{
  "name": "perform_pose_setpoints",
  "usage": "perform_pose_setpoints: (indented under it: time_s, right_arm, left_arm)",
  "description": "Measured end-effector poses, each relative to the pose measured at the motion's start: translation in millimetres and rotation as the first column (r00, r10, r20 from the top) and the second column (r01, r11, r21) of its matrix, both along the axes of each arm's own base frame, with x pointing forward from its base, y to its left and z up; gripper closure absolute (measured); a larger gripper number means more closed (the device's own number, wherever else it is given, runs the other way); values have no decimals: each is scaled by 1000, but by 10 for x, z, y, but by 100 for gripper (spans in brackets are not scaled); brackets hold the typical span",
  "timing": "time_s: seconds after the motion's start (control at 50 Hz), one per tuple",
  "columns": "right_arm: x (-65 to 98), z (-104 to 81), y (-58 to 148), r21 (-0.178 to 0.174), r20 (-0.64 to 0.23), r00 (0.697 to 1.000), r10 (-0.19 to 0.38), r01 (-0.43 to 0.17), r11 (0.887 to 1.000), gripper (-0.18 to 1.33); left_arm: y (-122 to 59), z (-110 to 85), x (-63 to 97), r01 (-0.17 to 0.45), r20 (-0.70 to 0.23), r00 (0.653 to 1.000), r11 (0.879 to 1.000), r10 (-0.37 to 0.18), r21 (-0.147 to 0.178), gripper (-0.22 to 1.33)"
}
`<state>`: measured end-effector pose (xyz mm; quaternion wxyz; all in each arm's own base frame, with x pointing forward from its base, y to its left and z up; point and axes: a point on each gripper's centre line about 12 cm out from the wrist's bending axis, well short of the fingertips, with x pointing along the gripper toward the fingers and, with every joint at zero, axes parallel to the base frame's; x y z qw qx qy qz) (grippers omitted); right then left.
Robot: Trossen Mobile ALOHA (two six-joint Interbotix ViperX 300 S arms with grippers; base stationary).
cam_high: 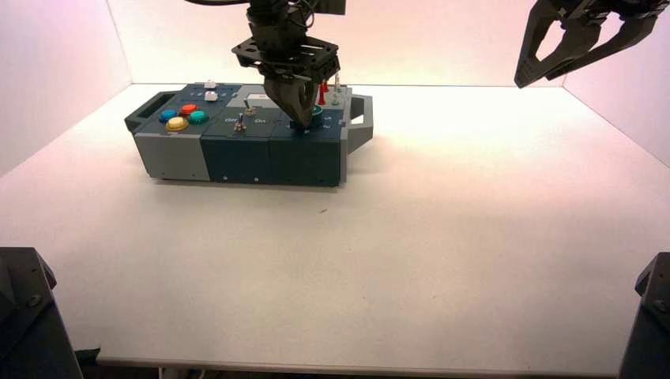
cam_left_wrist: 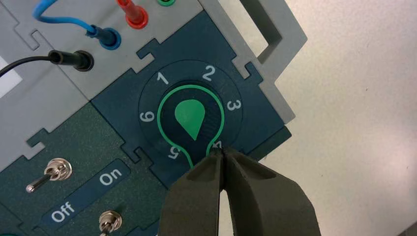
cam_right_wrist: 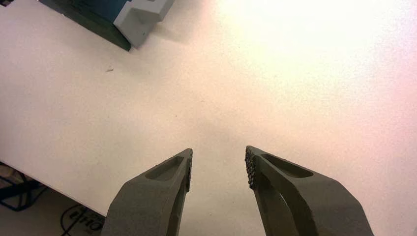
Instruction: Turn the knob to position 5.
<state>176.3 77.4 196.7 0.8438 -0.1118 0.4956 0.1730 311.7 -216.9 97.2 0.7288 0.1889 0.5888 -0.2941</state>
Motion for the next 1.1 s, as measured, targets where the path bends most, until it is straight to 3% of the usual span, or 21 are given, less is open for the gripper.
perform_pose_setpoints:
  time_s: [0.36, 0.8, 0.94, 1.1]
  right_arm:
    - [-2, -5, -2, -3, -1, 1000, 2, -2, 1000, 6]
    - [1, 0, -1, -2, 1, 1000, 2, -2, 1000, 6]
    - [0, 0, 0, -1, 0, 1000, 1, -1, 1000, 6]
    - [-1, 3, 0, 0, 2, 1000, 1, -1, 1000, 6]
  left_arm:
    - [131, 2, 25, -29, -5, 1000, 1000, 29, 7, 128]
    - [144, 6, 8, -31, -18, 999, 999, 31, 12, 128]
    - [182, 84, -47, -29, -21, 999, 1000, 29, 12, 128]
    - [225, 299, -135, -27, 17, 999, 1000, 27, -15, 128]
